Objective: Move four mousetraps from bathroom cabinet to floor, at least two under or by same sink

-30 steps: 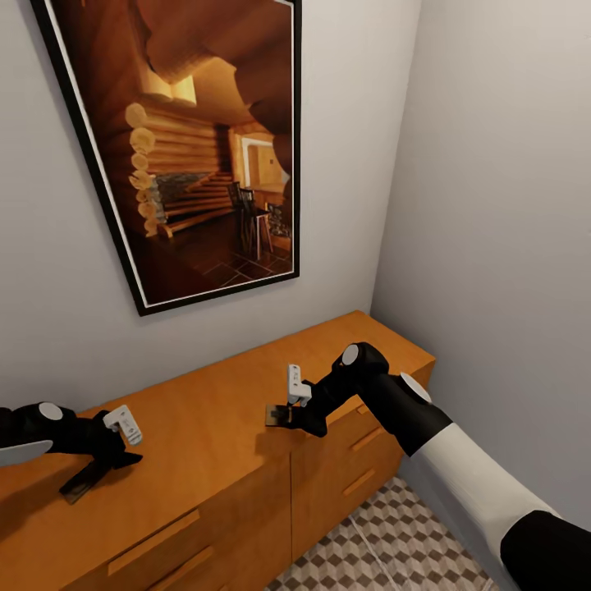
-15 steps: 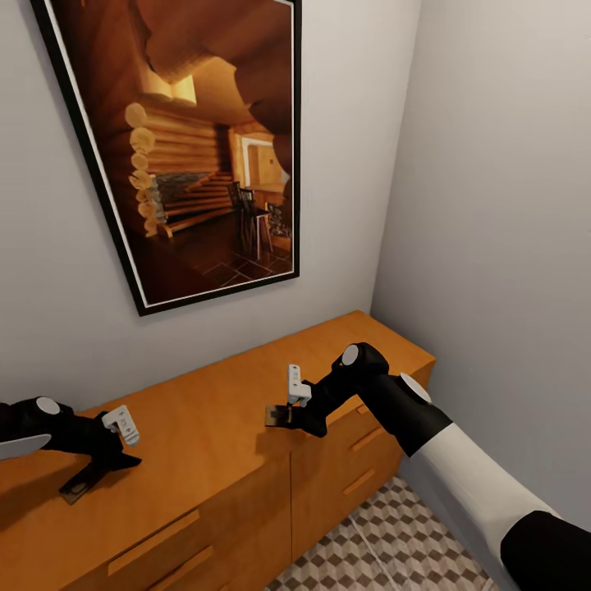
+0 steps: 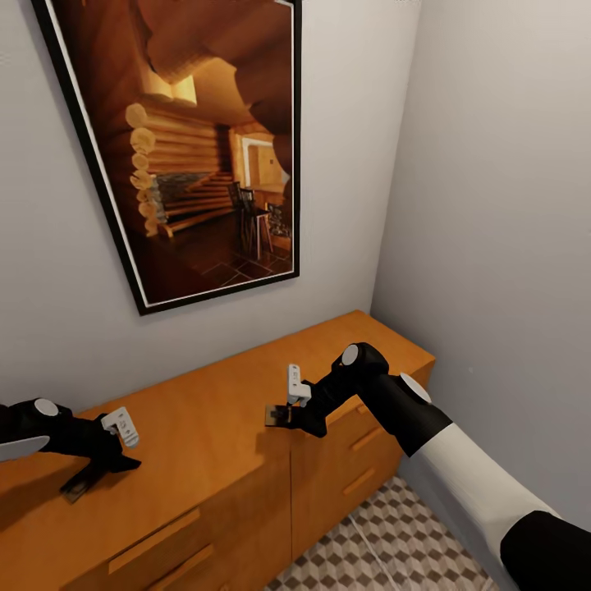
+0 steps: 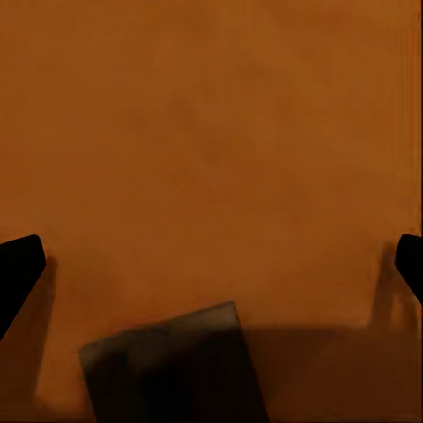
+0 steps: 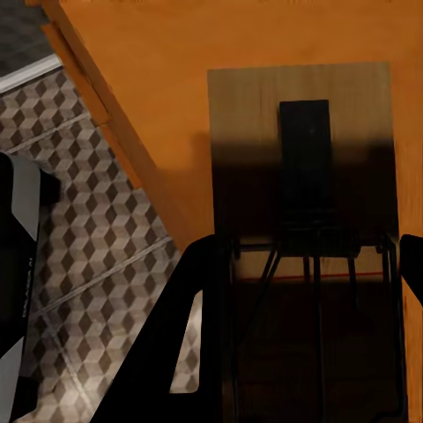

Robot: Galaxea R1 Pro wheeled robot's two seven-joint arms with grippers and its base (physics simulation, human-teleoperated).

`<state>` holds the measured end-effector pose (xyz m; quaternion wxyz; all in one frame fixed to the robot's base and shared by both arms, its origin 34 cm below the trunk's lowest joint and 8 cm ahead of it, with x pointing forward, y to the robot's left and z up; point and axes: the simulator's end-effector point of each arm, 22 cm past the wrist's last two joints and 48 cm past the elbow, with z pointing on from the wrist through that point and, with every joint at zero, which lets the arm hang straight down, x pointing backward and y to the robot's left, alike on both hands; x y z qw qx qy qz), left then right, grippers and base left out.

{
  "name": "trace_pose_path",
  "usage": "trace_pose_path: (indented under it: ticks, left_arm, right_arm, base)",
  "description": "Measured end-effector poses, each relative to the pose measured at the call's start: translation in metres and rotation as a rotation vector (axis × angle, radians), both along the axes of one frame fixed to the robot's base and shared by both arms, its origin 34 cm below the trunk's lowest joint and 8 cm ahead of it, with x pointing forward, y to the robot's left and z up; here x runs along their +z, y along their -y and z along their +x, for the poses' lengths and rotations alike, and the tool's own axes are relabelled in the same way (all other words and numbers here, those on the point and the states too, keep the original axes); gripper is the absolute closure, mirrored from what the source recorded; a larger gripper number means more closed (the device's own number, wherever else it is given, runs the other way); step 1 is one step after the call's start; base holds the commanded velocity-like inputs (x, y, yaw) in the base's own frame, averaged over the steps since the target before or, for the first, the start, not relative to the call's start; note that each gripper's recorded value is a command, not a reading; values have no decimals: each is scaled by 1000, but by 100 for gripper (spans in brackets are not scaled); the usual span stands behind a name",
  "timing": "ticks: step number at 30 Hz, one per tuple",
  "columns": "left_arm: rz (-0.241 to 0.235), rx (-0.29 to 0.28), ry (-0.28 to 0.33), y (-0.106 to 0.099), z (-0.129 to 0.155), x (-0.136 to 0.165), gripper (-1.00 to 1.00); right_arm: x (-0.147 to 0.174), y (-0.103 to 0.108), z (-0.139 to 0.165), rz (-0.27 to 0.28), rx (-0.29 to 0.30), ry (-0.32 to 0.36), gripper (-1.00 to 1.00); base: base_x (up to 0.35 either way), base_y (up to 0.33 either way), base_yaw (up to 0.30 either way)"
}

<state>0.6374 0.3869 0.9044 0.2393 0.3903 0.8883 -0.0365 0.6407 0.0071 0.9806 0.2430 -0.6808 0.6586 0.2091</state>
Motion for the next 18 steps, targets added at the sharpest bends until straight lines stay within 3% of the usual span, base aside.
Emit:
trace_pose_path:
  ticks: [7,18]
  left_arm:
    - [-3,3,-1,0,0,0,-100]
    - [-1,22,-1,-9,-3,1,-100]
  right_arm:
    - [0,0,0,-1,0,-1,100]
    - [0,0,0,0,1,0,100]
  base:
    - [-191,-41,0]
    - [-17,-5,0]
